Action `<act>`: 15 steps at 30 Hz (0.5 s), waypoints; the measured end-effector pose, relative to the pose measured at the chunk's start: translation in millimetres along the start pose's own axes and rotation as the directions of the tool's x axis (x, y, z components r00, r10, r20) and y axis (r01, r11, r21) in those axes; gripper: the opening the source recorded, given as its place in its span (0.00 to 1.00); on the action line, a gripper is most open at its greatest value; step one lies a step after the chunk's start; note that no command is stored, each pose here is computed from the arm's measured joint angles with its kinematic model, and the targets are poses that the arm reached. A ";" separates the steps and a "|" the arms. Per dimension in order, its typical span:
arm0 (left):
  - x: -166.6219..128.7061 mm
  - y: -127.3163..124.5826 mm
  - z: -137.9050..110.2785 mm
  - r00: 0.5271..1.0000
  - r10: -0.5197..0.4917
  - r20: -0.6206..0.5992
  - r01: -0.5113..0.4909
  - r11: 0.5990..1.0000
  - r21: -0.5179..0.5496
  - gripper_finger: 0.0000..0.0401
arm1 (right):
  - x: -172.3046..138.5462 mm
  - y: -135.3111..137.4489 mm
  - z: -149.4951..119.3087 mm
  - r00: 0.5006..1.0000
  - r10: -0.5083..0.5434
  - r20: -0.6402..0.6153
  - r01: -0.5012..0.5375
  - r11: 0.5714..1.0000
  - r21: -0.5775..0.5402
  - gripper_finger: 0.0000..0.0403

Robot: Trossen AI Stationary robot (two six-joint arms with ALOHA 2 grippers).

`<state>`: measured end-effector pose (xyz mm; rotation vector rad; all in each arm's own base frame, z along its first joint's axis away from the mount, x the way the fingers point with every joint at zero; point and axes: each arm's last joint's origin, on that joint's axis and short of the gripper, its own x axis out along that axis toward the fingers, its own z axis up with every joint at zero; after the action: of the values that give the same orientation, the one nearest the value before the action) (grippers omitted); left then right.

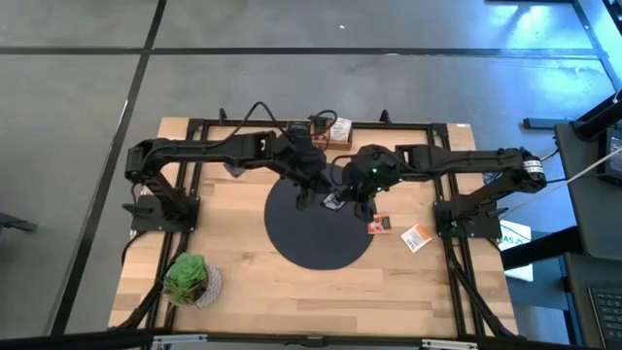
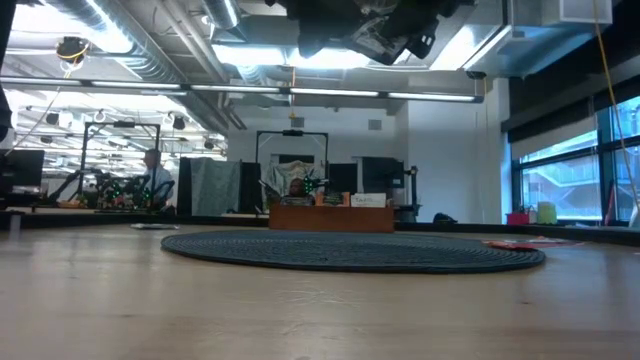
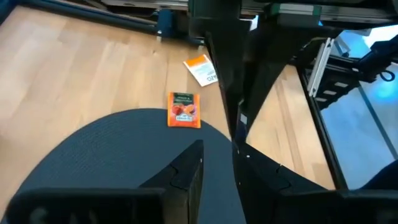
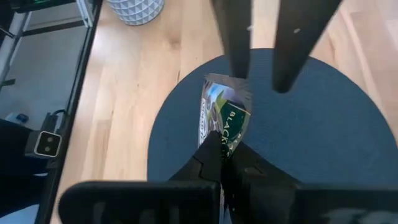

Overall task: Pick & Place Tea
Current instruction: Put the purple tea bag into the left section of the wooden organizer

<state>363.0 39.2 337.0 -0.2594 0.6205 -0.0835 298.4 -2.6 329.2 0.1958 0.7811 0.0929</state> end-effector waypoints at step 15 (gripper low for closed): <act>3.0 -13.2 -1.3 0.999 -0.034 -0.002 0.034 0.999 -0.013 0.21 | 1.6 9.3 -1.6 1.000 0.011 -0.007 -0.011 1.000 -0.022 0.02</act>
<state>364.7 25.8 337.7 -0.2825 0.6189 -0.1125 298.3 7.0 328.9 0.1789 0.7851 0.1130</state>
